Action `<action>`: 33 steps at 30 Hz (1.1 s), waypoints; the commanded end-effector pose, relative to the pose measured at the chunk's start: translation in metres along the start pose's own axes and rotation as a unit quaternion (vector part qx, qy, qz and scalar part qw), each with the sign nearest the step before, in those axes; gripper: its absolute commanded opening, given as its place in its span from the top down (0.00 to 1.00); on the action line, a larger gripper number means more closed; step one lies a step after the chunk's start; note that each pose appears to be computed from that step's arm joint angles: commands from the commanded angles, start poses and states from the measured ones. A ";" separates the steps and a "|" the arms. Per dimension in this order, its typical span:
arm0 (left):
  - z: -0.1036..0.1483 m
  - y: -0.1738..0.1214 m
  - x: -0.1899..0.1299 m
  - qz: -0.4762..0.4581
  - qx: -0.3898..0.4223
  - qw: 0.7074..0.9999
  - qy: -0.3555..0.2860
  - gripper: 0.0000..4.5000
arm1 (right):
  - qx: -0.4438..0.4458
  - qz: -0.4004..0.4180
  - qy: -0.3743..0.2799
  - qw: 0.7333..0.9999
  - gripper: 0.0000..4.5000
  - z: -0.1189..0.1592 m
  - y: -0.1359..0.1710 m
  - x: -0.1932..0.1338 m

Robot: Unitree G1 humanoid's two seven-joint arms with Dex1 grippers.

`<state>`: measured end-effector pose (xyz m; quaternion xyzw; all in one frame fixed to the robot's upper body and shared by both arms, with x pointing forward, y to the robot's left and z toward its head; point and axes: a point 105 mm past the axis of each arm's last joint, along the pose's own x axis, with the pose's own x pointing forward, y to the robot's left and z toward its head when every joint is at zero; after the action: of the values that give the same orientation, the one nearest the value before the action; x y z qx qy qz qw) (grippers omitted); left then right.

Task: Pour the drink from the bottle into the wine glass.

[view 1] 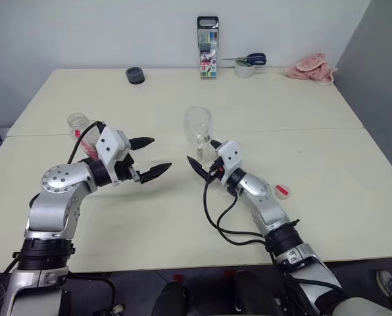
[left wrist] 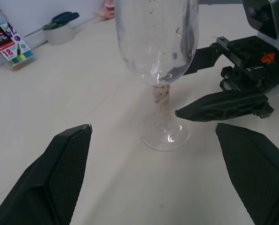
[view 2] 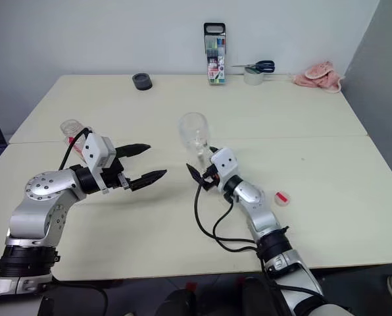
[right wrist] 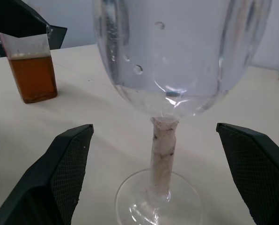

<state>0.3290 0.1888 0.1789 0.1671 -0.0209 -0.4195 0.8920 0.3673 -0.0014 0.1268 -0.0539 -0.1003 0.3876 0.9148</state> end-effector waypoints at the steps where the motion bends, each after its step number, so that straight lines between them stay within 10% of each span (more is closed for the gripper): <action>1: 0.013 -0.003 -0.003 0.008 0.012 1.000 -0.028 0.00 | -0.008 0.014 -0.012 1.000 0.00 0.011 0.000 -0.010; 16: -0.087 0.008 -0.072 0.243 -0.094 0.963 0.074 0.00 | -0.027 0.207 0.074 0.975 0.00 0.038 0.040 -0.080; 33: -0.089 0.059 -0.076 0.323 -0.107 0.939 0.051 0.00 | -0.032 0.225 0.065 0.972 0.00 0.056 0.050 -0.075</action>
<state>0.3360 0.3059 0.1081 0.0658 0.0359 -0.0966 0.9925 0.2748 -0.0259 0.1467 -0.1292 -0.0087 0.5658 0.8143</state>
